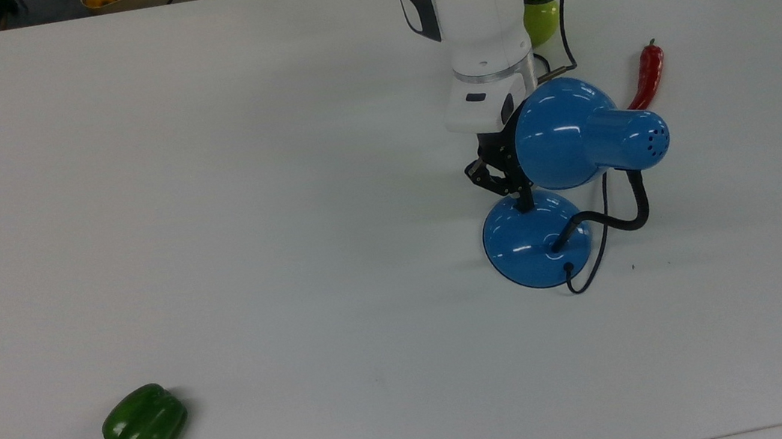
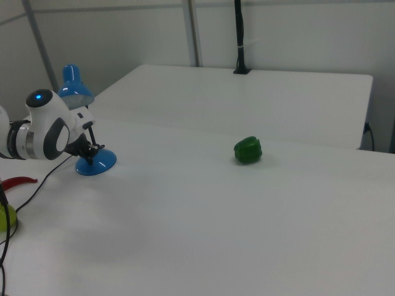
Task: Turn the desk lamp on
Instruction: 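Press down on the switch on the lamp base with the gripper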
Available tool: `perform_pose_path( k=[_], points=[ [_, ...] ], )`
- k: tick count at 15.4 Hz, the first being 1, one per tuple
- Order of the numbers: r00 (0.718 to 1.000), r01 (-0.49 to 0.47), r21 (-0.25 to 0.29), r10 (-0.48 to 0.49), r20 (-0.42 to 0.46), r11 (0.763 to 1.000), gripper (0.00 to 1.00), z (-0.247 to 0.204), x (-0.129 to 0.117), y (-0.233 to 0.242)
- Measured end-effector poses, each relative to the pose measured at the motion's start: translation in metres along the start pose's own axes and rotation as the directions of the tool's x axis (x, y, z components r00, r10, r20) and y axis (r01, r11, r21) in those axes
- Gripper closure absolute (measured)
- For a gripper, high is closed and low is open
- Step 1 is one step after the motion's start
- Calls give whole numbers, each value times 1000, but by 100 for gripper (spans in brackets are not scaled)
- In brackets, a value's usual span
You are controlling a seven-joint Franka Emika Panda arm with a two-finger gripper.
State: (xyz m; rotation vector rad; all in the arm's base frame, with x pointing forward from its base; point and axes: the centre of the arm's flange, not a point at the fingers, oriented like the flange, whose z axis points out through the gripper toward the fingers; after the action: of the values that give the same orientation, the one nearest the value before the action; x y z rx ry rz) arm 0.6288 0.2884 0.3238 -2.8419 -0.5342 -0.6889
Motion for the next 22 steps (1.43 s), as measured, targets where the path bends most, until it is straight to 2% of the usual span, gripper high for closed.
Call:
perform_pose_path(
  k=[22],
  points=[
    [999,25,-8,-25,-33,1000,99,2,1,-1]
  ],
)
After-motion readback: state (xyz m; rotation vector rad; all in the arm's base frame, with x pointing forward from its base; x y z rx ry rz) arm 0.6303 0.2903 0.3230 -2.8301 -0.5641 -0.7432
